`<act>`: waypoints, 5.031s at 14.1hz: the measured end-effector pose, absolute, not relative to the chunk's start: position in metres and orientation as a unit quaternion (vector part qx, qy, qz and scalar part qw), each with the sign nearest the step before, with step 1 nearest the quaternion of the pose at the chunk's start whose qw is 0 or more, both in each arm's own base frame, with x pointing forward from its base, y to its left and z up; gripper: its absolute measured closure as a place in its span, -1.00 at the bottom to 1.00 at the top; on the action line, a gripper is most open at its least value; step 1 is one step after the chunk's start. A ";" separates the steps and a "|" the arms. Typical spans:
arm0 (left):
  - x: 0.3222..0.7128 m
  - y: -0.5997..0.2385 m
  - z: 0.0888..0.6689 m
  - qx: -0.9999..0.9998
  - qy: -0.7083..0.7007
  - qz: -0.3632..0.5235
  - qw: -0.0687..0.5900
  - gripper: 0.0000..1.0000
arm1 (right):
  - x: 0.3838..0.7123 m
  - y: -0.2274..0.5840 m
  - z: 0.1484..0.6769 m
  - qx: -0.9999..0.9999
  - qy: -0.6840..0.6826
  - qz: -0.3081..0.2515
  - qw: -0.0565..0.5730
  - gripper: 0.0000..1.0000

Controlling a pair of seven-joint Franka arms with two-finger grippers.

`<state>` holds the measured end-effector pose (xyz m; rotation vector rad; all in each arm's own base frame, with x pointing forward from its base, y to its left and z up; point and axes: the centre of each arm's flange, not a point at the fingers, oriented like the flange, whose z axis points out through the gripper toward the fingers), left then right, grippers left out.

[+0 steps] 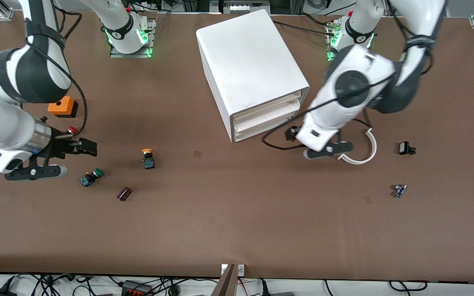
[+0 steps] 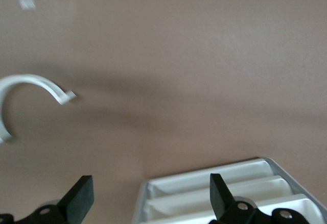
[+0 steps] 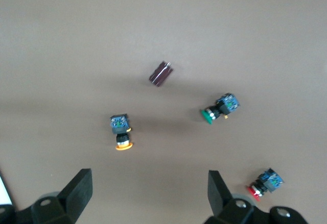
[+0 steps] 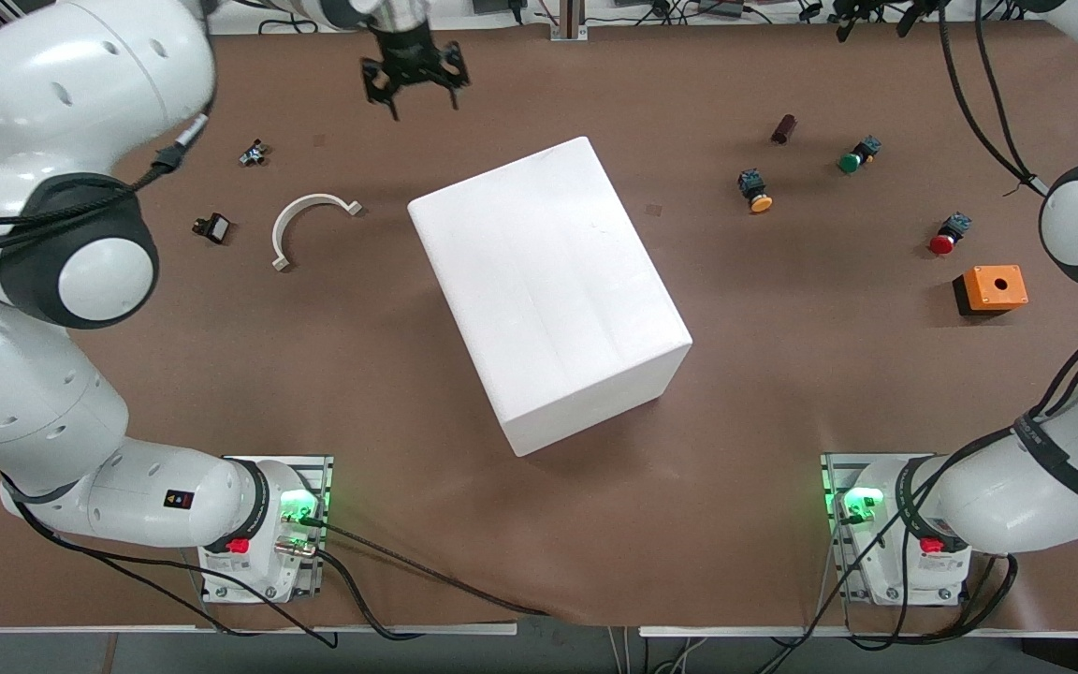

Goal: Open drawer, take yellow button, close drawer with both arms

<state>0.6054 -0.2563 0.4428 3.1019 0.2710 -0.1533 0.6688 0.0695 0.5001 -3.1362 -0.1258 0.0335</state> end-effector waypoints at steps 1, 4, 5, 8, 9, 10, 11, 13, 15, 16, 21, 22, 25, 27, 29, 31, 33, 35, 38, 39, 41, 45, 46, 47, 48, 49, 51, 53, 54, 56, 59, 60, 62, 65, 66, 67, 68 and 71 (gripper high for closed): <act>0.615 -0.227 0.452 0.996 0.075 -0.044 0.010 -1.00 | 0.670 0.062 0.512 -0.999 -0.034 0.001 0.000 -1.00; 0.631 -0.154 0.486 0.999 0.032 -0.018 0.003 -1.00 | 0.665 0.034 0.535 -1.000 -0.012 0.007 -0.007 -1.00; 0.630 -0.135 0.499 1.000 0.021 -0.014 0.000 -1.00 | 0.663 0.026 0.544 -1.000 -0.004 0.012 -0.010 -1.00; 0.616 -0.085 0.537 1.000 -0.002 -0.019 -0.014 -1.00 | 0.657 -0.003 0.570 -1.000 0.021 0.012 0.006 -1.00; 0.610 -0.073 0.551 1.000 -0.013 -0.017 -0.016 -1.00 | 0.654 -0.016 0.580 -0.999 0.032 0.006 0.015 -1.00; 0.602 -0.060 0.563 1.000 -0.018 -0.016 -0.013 -1.00 | 0.649 -0.031 0.588 -0.999 0.041 0.003 0.022 -1.00; 0.592 -0.048 0.574 1.000 -0.022 -0.014 -0.009 -1.00 | 0.643 -0.043 0.597 -0.999 0.046 0.000 0.027 -1.00; 0.575 -0.031 0.589 0.999 -0.033 -0.007 -0.006 -1.00 | 0.635 -0.055 0.609 -0.998 0.047 -0.003 0.037 -1.00; 0.563 -0.033 0.599 0.999 -0.040 0.000 -0.007 -1.00 | 0.626 -0.058 0.614 -0.999 0.039 -0.001 0.024 -1.00; 0.560 -0.036 0.599 0.999 -0.043 -0.001 -0.007 -1.00 | 0.622 -0.056 0.614 -0.999 0.036 0.002 0.017 -1.00; 0.557 -0.038 0.587 0.999 -0.045 -0.017 -0.008 -1.00 | 0.612 -0.051 0.600 -0.999 0.030 0.017 0.013 -1.00; 0.556 -0.038 0.587 0.999 -0.045 -0.019 -0.008 -1.00 | 0.610 -0.051 0.596 -0.999 0.030 0.016 0.013 -1.00; 0.556 -0.038 0.586 0.999 -0.045 -0.021 -0.008 -1.00 | 0.593 -0.051 0.587 -0.999 0.031 0.010 0.014 -1.00; 0.556 -0.038 0.586 0.999 -0.045 -0.021 -0.008 -1.00 | 0.583 -0.051 0.588 -0.999 0.031 0.010 0.014 -1.00; 0.556 -0.038 0.587 0.999 -0.045 -0.021 -0.008 -1.00 | 0.579 -0.052 0.588 -1.000 0.030 0.008 0.003 -1.00; 0.556 -0.038 0.587 0.999 -0.045 -0.021 -0.008 -1.00 | 0.580 -0.052 0.586 -1.000 0.028 0.008 -0.005 -1.00; 0.555 -0.039 0.587 0.999 -0.046 -0.020 -0.008 -1.00 | 0.580 -0.052 0.585 -1.000 0.024 0.007 -0.005 -1.00; 0.555 -0.040 0.589 0.999 -0.047 -0.019 -0.008 -1.00 | 0.581 -0.051 0.586 -1.000 0.022 0.003 -0.006 -1.00; 0.554 -0.040 0.590 0.999 -0.047 -0.018 -0.008 -1.00 | 0.581 -0.052 0.586 -1.000 0.016 0.001 -0.007 -1.00; 0.554 -0.040 0.590 0.999 -0.047 -0.018 -0.008 -1.00 | 0.581 -0.052 0.584 -1.000 0.014 0.003 -0.007 -1.00; 0.554 -0.040 0.590 0.999 -0.047 -0.018 -0.008 -1.00 | 0.580 -0.052 0.579 -1.000 0.014 0.007 -0.006 -1.00; 0.553 -0.040 0.590 0.999 -0.047 -0.022 -0.008 -1.00 | 0.578 -0.051 0.582 -1.000 0.013 0.004 -0.006 -1.00; 0.553 -0.040 0.590 0.999 -0.047 -0.022 -0.008 -1.00 | 0.578 -0.051 0.583 -1.000 0.013 0.003 -0.006 -1.00; 0.553 -0.040 0.590 0.999 -0.047 -0.022 -0.008 -1.00 | 0.578 -0.050 0.584 -1.000 0.012 0.002 -0.006 -1.00; 0.553 -0.040 0.590 0.999 -0.047 -0.022 -0.008 -1.00 | 0.577 -0.050 0.585 -1.000 0.014 0.001 -0.006 -1.00; 0.553 -0.040 0.590 0.999 -0.047 -0.023 -0.008 -1.00 | 0.577 -0.050 0.586 -1.000 0.022 0.001 -0.006 -1.00; 0.553 -0.040 0.590 0.999 -0.047 -0.023 -0.008 -1.00 | 0.576 -0.049 0.587 -1.000 0.025 0.000 -0.006 -1.00; 0.553 -0.040 0.590 0.999 -0.047 -0.023 -0.008 -1.00 | 0.576 -0.049 0.587 -1.000 0.015 0.001 -0.006 -1.00; 0.553 -0.040 0.590 0.999 -0.047 -0.023 -0.008 -1.00 | 0.576 -0.049 0.587 -1.000 0.014 0.002 -0.006 -1.00; 0.552 -0.040 0.589 0.999 -0.047 -0.024 -0.008 -1.00 | 0.576 -0.049 0.586 -1.000 0.014 0.002 -0.006 -1.00; 0.552 -0.040 0.589 0.999 -0.047 -0.024 -0.008 -1.00 | 0.576 -0.048 0.586 -1.000 0.013 0.002 -0.006 -1.00; 0.552 -0.040 0.589 0.999 -0.047 -0.024 -0.008 -1.00 | 0.576 -0.048 0.586 -1.000 0.014 0.002 -0.006 -1.00; 0.552 -0.040 0.589 0.999 -0.047 -0.024 -0.008 -1.00 | 0.576 -0.048 0.586 -1.000 0.015 0.003 -0.006 -1.00; 0.552 -0.040 0.589 0.999 -0.047 -0.024 -0.008 -1.00 | 0.576 -0.048 0.586 -1.000 0.015 0.003 -0.006 -1.00; 0.552 -0.040 0.589 0.999 -0.047 -0.025 -0.008 -1.00 | 0.576 -0.048 0.586 -1.000 0.015 0.003 -0.006 -1.00; 0.552 -0.040 0.589 0.999 -0.047 -0.025 -0.008 -1.00 | 0.576 -0.048 0.586 -1.000 0.015 0.003 -0.006 -1.00; 0.552 -0.040 0.589 0.999 -0.047 -0.025 -0.008 -1.00 | 0.576 -0.048 0.585 -1.000 0.015 0.003 -0.006 -1.00; 0.552 -0.040 0.589 0.999 -0.047 -0.025 -0.008 -1.00 | 0.576 -0.048 0.585 -1.000 0.015 0.004 -0.006 -1.00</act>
